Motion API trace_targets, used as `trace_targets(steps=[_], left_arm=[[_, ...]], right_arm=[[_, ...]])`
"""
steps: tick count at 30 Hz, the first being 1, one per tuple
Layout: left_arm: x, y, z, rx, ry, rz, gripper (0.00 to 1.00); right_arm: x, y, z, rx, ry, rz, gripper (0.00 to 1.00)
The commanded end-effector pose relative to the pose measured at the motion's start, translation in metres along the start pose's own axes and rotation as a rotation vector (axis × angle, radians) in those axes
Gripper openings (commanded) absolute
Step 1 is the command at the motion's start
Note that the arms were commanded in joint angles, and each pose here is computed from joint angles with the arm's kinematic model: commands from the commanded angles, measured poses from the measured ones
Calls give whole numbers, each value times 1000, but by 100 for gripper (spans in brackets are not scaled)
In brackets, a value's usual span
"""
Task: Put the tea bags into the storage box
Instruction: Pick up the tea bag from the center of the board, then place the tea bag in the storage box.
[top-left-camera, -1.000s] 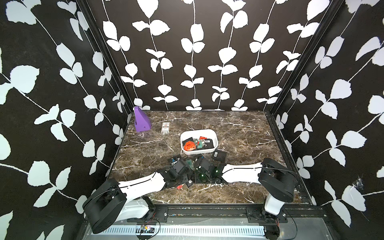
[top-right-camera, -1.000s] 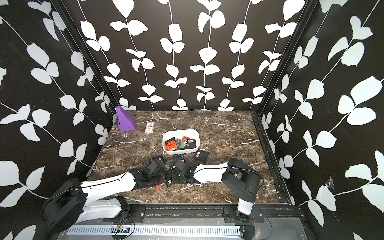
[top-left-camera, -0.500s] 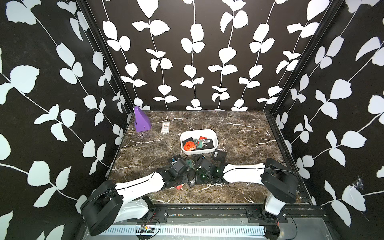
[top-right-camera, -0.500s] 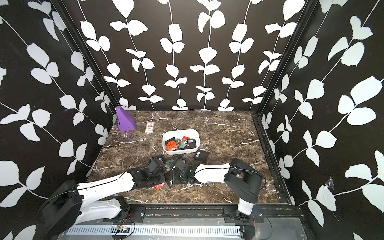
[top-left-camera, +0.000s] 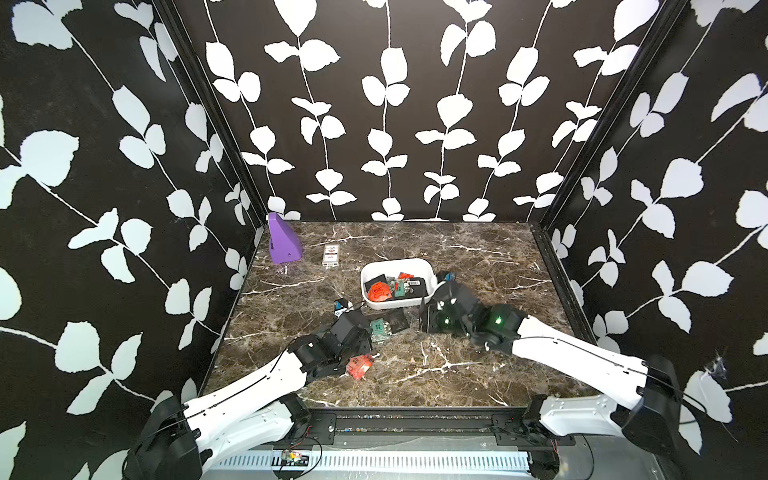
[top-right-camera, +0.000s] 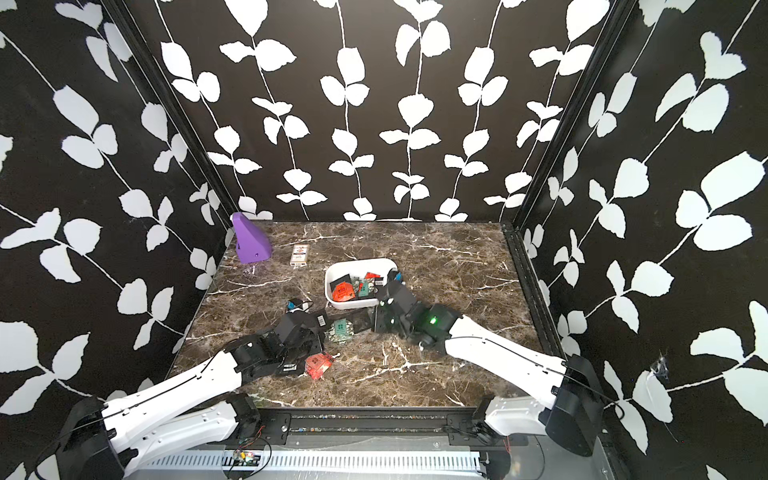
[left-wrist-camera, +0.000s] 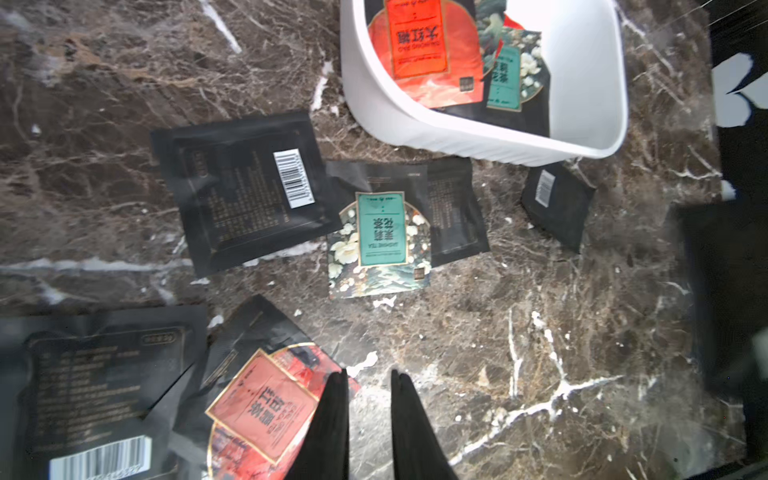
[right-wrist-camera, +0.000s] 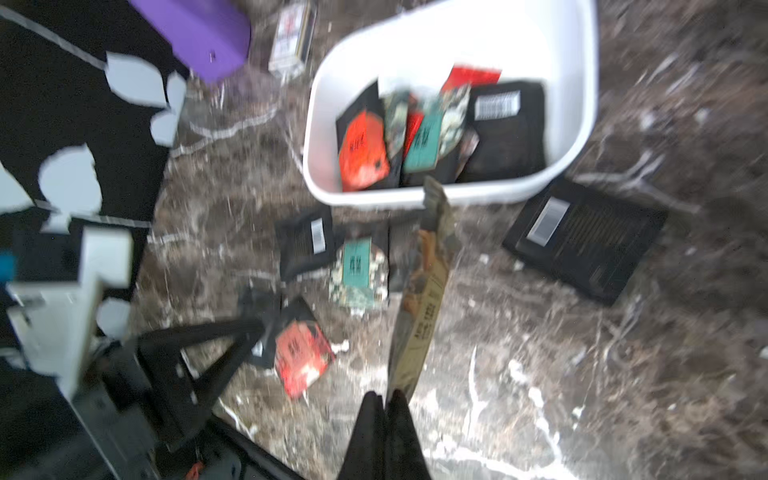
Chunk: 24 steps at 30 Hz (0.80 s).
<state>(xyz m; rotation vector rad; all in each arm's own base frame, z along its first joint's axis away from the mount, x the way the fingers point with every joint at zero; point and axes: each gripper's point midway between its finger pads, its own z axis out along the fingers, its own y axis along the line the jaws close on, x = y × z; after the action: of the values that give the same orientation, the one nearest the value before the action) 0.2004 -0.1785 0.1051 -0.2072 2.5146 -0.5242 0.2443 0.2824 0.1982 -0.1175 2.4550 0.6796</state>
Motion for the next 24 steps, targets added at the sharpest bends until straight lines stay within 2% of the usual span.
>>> trace_targets(steps=[1,6,13,18,23,24], left_arm=[[8,15,2,-47,19,6,18],[17,19,5,-53,55,0,18],[23,24,6,-52,65,-8,19],[26,26,5,-45,72,-4,20],[31,32,2,-69,95,15,20],[32,34,2,-79,101,18,20]], right_arm=[[-32,11,7,-45,-8,-25,0],[-71,27,51,-88,16,-3,0],[-91,39,120,-108,69,36,0],[-91,13,147,-38,77,62,0],[-76,-28,146,50,94,85,0],[-73,-35,144,66,97,88,7]])
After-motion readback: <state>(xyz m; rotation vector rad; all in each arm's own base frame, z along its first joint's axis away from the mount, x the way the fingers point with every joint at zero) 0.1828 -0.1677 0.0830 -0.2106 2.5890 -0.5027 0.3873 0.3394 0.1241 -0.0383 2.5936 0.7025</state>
